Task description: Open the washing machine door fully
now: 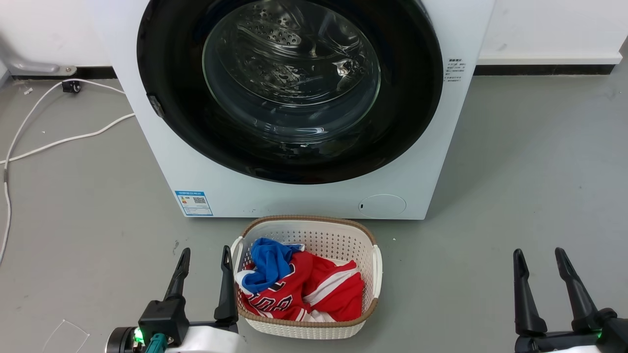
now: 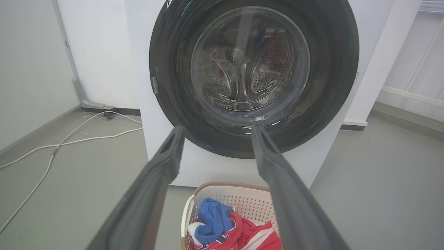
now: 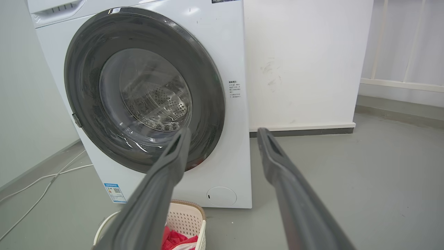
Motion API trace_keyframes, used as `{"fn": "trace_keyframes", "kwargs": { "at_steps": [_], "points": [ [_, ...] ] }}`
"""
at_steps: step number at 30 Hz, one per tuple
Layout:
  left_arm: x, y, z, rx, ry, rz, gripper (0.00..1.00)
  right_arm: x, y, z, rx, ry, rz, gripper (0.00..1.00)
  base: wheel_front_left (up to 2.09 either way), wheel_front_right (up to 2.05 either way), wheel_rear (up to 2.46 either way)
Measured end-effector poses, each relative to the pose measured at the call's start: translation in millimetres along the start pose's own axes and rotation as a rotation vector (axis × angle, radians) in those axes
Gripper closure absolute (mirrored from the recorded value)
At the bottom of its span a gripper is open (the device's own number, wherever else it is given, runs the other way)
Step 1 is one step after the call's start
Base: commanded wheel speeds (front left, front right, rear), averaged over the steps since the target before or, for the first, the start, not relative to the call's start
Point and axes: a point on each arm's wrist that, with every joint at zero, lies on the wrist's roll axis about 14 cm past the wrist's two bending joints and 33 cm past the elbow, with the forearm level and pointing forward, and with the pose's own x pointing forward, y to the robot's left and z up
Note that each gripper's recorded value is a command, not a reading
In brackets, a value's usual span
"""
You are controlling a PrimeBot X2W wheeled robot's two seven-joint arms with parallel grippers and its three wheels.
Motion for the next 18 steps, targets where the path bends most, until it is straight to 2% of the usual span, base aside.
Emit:
{"fn": "trace_keyframes", "kwargs": {
  "at_steps": [1, 2, 5, 9, 14, 18],
  "points": [
    [-0.1, 0.2, 0.1, 0.000, 0.000, 0.000, 0.00, -0.2, 0.5, -0.7, 0.001, 0.002, 0.001, 0.67, 0.00, 0.00, 0.00],
    [-0.1, 0.2, 0.1, 0.000, 0.000, 0.000, 0.00, -0.2, 0.5, -0.7, 0.001, 0.002, 0.001, 1.00, 0.00, 0.00, 0.00],
    [-0.2, 0.2, 0.3, 0.000, -0.001, 0.001, 0.00, -0.9, 0.3, -2.5, 0.019, 0.007, -0.003, 1.00, 0.00, 0.00, 0.00],
    [-0.3, 0.3, 0.5, 0.000, -0.002, 0.001, 0.00, -0.9, -6.1, 0.7, 0.119, -0.012, -0.037, 1.00, 0.00, 0.00, 0.00],
    [-0.5, 0.0, 0.2, 0.000, 0.000, 0.000, 0.00, -6.8, -24.2, -12.9, 0.476, -0.014, -0.158, 1.00, 0.00, 0.00, 0.00],
    [-1.0, -0.1, 0.1, 0.000, 0.000, -0.001, 0.00, -8.6, -23.6, -27.6, 0.775, -0.008, -0.227, 1.00, 0.00, 0.00, 0.00]
  ]
}}
